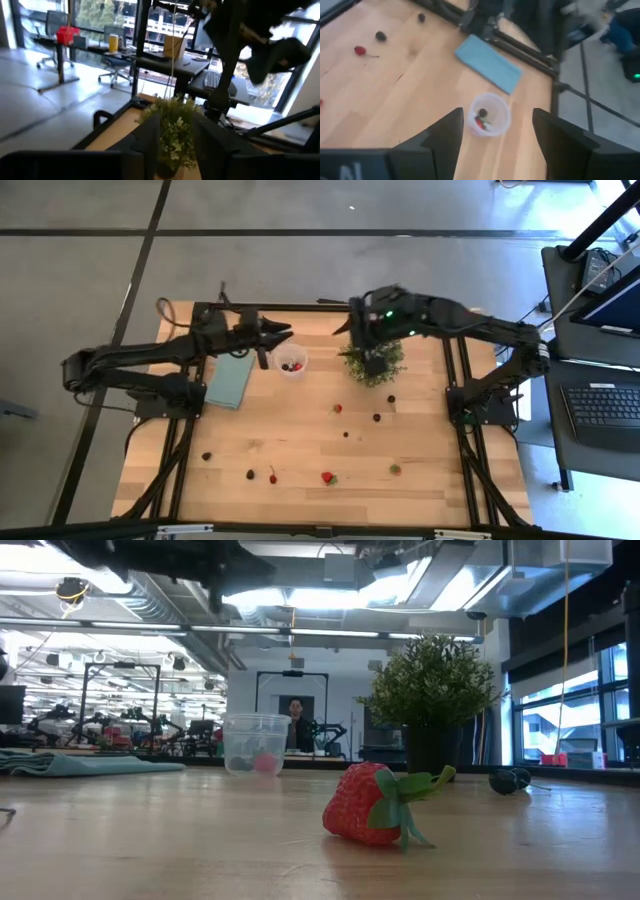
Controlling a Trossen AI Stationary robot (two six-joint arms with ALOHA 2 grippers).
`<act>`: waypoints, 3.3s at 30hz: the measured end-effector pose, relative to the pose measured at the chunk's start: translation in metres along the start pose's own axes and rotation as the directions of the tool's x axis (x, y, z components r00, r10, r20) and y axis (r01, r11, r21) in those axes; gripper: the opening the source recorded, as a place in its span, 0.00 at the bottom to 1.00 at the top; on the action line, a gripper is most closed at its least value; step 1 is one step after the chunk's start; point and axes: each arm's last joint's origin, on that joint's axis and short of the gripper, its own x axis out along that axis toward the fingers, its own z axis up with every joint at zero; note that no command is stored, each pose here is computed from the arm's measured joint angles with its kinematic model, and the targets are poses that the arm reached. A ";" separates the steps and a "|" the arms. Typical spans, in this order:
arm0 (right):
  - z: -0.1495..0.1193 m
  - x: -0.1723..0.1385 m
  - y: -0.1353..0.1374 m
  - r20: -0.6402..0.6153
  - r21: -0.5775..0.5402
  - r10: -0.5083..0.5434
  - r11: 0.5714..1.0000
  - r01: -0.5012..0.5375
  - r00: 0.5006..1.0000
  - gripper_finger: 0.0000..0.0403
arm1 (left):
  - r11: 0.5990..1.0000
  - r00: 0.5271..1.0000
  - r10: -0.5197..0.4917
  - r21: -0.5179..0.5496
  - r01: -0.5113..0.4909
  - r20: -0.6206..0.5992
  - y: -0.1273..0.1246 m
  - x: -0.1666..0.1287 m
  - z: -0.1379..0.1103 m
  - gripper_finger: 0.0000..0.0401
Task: Pick and placing Produce into tupperware
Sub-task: Put the red strawberry into the transparent container
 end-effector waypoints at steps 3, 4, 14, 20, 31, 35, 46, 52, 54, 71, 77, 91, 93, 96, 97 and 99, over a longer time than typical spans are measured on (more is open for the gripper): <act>0.003 0.025 0.008 -0.012 -0.019 0.028 0.999 -0.028 1.000 0.59 | 0.999 1.000 0.019 0.042 -0.018 -0.022 0.001 -0.018 0.006 0.27; 0.003 0.033 0.010 -0.016 -0.024 0.040 0.999 -0.040 0.999 0.59 | 0.998 0.999 0.022 0.050 -0.021 -0.023 0.000 -0.024 0.008 0.28; -0.007 0.107 0.037 -0.143 0.058 0.116 0.992 -0.109 0.983 0.59 | 0.993 0.973 0.098 0.092 -0.080 -0.209 0.003 -0.058 -0.001 0.31; -0.026 0.143 0.047 -0.234 0.080 0.170 0.985 -0.156 0.957 0.59 | 0.991 0.959 0.112 0.101 -0.088 -0.259 0.004 -0.060 -0.006 0.33; -0.071 0.192 0.088 -0.515 0.140 0.353 0.934 -0.329 0.782 0.46 | 0.989 0.952 0.115 0.125 -0.082 -0.282 0.004 -0.061 -0.008 0.30; -0.073 0.204 0.103 -0.515 0.140 0.395 0.915 -0.379 0.761 0.44 | 0.989 0.950 0.116 0.125 -0.082 -0.289 0.004 -0.061 -0.009 0.28; -0.079 0.226 0.140 -0.557 0.094 0.428 0.884 -0.458 0.712 0.44 | 0.989 0.945 0.118 0.125 -0.083 -0.305 0.004 -0.062 -0.010 0.23; -0.084 0.229 0.136 -0.590 0.075 0.378 0.906 -0.417 0.714 0.44 | 0.989 0.945 0.118 0.125 -0.083 -0.305 0.004 -0.062 -0.010 0.21; -0.085 0.229 0.133 -0.597 0.070 0.363 0.912 -0.404 0.715 0.44 | 0.989 0.945 0.118 0.124 -0.083 -0.305 0.004 -0.062 -0.010 0.20; -0.107 0.230 0.142 -0.636 0.095 0.380 0.902 -0.420 0.672 0.44 | 0.989 0.945 0.118 0.124 -0.083 -0.306 0.004 -0.062 -0.010 0.12; -0.107 0.231 0.142 -0.632 0.094 0.379 0.903 -0.419 0.676 0.41 | 0.989 0.945 0.118 0.124 -0.083 -0.306 0.004 -0.062 -0.010 0.09; -0.107 0.232 0.142 -0.624 0.091 0.378 0.905 -0.416 0.684 0.20 | 0.986 0.945 0.118 0.147 -0.076 -0.306 0.004 -0.062 -0.010 0.03; -0.106 0.232 0.142 -0.622 0.090 0.376 0.906 -0.415 0.687 0.16 | 0.986 0.945 0.118 0.147 -0.075 -0.306 0.004 -0.062 -0.010 0.02; -0.106 0.232 0.141 -0.620 0.088 0.374 0.907 -0.412 0.690 0.10 | 0.986 0.945 0.118 0.147 -0.075 -0.306 0.004 -0.062 -0.010 0.01; -0.106 0.232 0.141 -0.620 0.087 0.373 0.907 -0.411 0.691 0.07 | 0.986 0.945 0.118 0.147 -0.075 -0.306 0.004 -0.062 -0.010 0.01; -0.106 0.233 0.141 -0.620 0.086 0.371 0.908 -0.410 0.691 0.03 | 0.986 0.945 0.118 0.147 -0.075 -0.306 0.004 -0.062 -0.010 0.00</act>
